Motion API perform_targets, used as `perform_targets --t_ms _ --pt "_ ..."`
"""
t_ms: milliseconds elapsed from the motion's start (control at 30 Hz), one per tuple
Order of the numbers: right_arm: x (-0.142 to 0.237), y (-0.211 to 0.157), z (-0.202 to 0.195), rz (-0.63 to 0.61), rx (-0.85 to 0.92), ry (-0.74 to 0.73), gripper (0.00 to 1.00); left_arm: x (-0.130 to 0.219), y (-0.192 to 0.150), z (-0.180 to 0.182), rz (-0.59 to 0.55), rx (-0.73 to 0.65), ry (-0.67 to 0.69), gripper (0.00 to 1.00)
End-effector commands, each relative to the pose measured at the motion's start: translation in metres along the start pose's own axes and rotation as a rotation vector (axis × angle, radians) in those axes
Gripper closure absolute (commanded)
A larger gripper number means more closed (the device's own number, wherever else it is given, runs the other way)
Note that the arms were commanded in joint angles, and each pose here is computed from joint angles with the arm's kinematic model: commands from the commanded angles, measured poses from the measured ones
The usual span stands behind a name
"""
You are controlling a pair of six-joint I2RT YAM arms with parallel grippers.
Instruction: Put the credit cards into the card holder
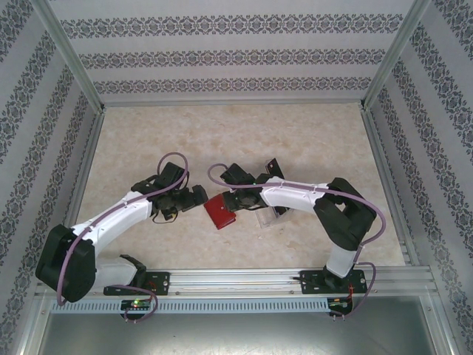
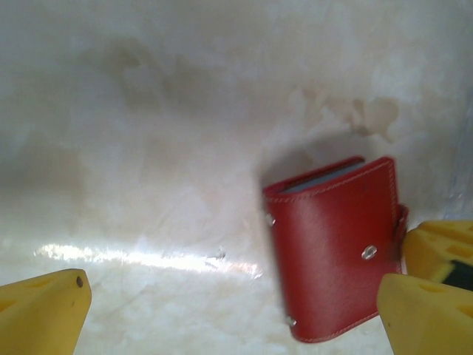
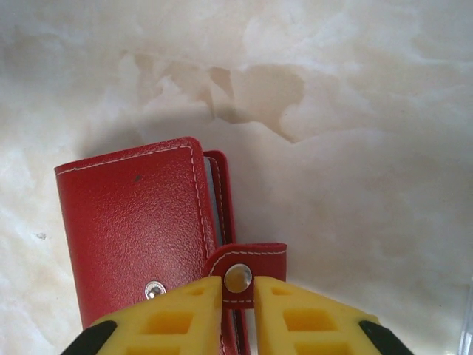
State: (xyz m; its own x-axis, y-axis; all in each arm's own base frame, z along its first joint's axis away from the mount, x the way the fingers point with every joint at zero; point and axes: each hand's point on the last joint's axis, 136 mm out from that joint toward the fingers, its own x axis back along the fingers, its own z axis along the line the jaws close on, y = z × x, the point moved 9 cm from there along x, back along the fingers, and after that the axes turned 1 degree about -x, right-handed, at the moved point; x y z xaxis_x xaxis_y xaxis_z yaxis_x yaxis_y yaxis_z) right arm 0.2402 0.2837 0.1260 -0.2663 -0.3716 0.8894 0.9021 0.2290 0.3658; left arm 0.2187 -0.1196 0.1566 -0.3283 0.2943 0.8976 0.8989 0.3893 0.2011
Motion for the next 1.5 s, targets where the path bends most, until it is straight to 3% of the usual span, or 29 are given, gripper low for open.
perform_targets --t_ms 0,133,633,833,967,1133,1467 --pt "0.015 0.006 -0.001 -0.051 -0.003 0.003 0.74 -0.004 -0.011 0.003 0.042 -0.043 -0.007 0.0" --pt "0.017 0.009 0.002 -0.053 0.005 0.012 0.67 -0.012 -0.011 0.0 0.057 -0.056 -0.01 0.0" --pt "-0.01 0.012 0.007 0.009 0.031 0.007 0.67 -0.039 -0.013 0.004 0.087 -0.03 0.059 0.0" --pt "-0.01 0.011 0.003 0.009 0.034 -0.024 0.79 -0.039 -0.013 0.004 0.088 -0.03 0.056 0.0" --pt "-0.004 0.011 0.001 -0.002 0.032 -0.031 0.82 -0.039 -0.012 0.003 0.087 -0.037 0.058 0.0" --pt "0.0 0.009 0.0 -0.003 0.034 -0.035 0.94 -0.038 -0.01 -0.001 0.084 -0.053 0.044 0.0" --pt "0.004 0.006 -0.006 -0.005 0.011 -0.023 1.0 -0.041 -0.008 -0.005 0.063 -0.089 0.061 0.0"
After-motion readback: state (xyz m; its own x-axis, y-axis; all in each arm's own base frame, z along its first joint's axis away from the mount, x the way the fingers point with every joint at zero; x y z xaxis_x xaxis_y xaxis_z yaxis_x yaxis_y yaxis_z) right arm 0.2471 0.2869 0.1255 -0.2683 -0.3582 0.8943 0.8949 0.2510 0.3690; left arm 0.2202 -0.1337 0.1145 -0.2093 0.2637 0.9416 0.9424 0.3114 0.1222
